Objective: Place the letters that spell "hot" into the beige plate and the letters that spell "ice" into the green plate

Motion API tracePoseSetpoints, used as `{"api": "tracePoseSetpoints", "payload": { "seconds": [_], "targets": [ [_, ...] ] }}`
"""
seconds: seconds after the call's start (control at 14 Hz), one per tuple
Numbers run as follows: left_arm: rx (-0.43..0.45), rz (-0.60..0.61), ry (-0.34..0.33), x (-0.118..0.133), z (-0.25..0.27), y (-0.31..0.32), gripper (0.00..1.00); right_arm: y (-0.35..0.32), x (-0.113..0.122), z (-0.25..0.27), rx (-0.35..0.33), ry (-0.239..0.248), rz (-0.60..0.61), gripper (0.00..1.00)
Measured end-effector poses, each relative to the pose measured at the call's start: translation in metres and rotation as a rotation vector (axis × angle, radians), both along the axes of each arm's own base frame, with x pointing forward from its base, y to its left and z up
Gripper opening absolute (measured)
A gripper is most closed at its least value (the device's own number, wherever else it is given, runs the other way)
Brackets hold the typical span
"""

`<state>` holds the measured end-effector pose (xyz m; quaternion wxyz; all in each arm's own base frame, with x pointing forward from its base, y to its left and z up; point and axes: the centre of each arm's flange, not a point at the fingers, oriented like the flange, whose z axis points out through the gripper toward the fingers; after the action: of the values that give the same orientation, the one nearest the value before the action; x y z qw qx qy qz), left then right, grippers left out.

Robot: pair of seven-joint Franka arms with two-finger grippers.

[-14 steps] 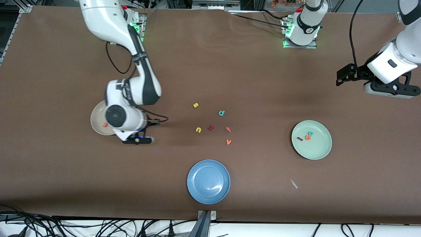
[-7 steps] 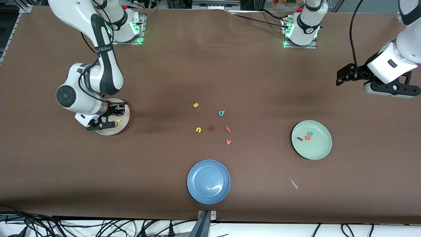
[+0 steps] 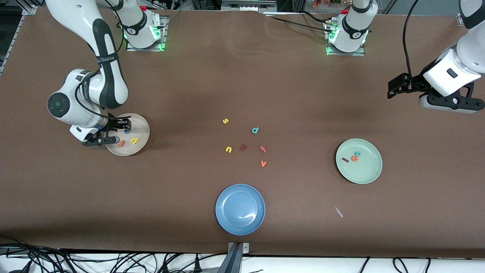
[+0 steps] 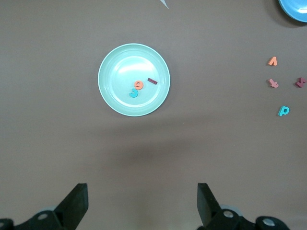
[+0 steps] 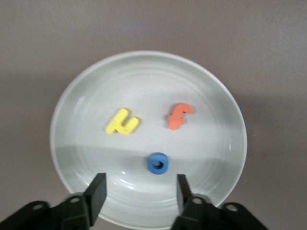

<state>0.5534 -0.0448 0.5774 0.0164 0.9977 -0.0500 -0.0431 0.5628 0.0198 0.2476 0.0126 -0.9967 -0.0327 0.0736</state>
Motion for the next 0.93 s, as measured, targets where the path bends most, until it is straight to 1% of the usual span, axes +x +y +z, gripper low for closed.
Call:
{"api": "tracePoseSetpoints", "payload": {
  "seconds": [0.07, 0.14, 0.21, 0.43, 0.64, 0.79, 0.93],
  "targets": [
    [0.0, 0.0, 0.0, 0.0, 0.0, 0.0, 1.0, 0.009, 0.009, 0.013, 0.009, 0.016, -0.032, 0.83],
    [0.0, 0.0, 0.0, 0.0, 0.0, 0.0, 1.0, 0.018, 0.019, 0.028, 0.016, 0.03, -0.059, 0.95],
    [0.0, 0.0, 0.0, 0.0, 0.0, 0.0, 1.0, 0.026, 0.027, 0.042, 0.021, 0.036, -0.083, 1.0],
    [0.0, 0.0, 0.0, 0.0, 0.0, 0.0, 1.0, 0.042, 0.045, 0.067, 0.018, 0.02, -0.138, 1.0],
    [0.0, 0.0, 0.0, 0.0, 0.0, 0.0, 1.0, 0.055, 0.057, 0.065, -0.004, 0.008, -0.14, 1.0],
    [0.0, 0.0, 0.0, 0.0, 0.0, 0.0, 1.0, 0.061, 0.06, 0.06, 0.015, 0.025, -0.125, 1.0],
    [0.0, 0.0, 0.0, 0.0, 0.0, 0.0, 1.0, 0.045, 0.062, 0.063, 0.012, 0.051, -0.077, 1.0]
  ]
}}
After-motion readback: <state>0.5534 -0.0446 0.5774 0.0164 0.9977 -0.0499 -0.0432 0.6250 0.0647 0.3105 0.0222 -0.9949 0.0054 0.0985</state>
